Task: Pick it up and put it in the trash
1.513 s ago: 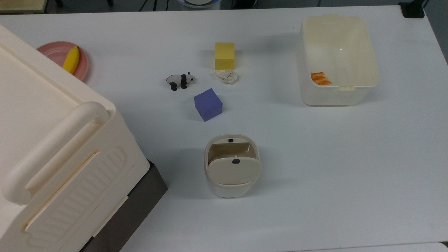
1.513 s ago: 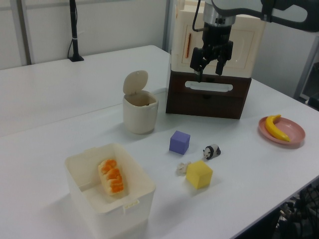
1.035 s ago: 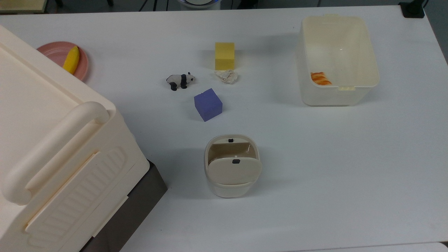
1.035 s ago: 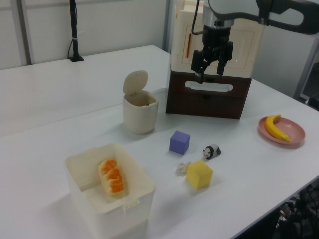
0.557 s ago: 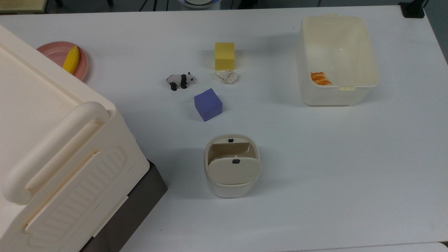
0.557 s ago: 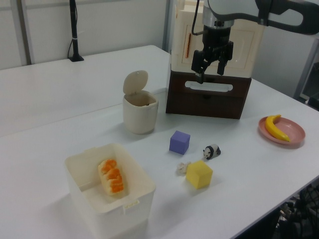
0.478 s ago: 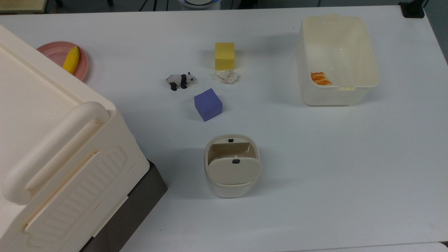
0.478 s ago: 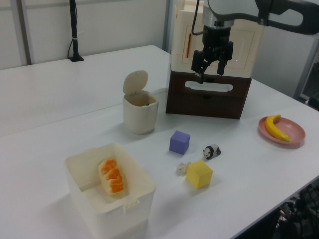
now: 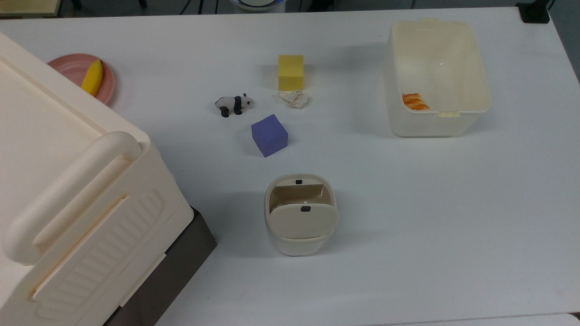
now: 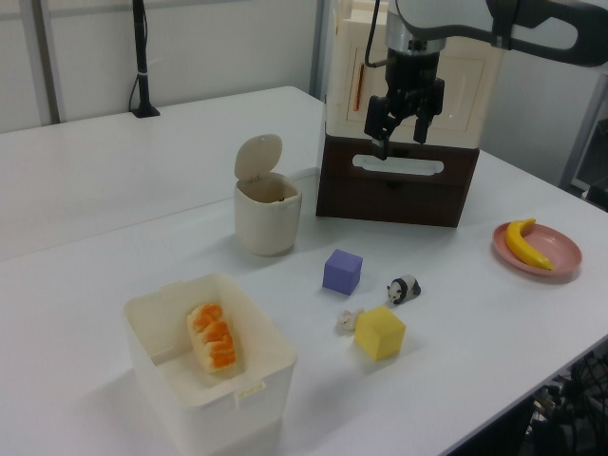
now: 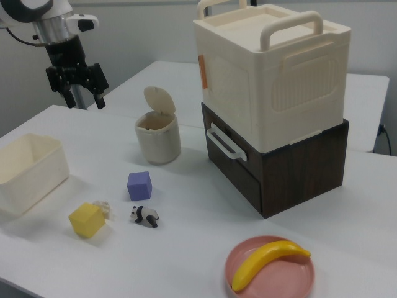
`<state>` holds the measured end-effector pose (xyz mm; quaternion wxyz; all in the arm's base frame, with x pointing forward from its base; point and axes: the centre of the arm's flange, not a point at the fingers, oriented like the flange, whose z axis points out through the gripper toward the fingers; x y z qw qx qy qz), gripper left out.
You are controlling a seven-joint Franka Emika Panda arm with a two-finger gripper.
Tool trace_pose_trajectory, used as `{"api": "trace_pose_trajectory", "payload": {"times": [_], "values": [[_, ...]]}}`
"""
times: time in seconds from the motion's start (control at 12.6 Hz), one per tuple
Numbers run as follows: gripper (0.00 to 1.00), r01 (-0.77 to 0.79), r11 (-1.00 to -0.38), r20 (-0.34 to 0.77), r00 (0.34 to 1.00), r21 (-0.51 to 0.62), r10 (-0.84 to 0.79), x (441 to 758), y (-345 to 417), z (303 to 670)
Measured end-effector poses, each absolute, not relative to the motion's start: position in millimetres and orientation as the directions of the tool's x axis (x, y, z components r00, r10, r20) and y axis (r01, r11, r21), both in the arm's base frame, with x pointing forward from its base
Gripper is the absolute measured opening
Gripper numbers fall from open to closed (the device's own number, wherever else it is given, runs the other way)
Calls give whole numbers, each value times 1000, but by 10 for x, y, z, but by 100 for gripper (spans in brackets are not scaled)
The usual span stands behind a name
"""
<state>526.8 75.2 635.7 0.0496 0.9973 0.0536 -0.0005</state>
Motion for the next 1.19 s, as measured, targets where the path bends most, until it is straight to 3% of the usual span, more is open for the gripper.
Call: {"api": "trace_pose_trajectory", "payload": {"times": [1.19], "values": [[100,108,-988,-16,994,108,107,5301,741,6303]]}}
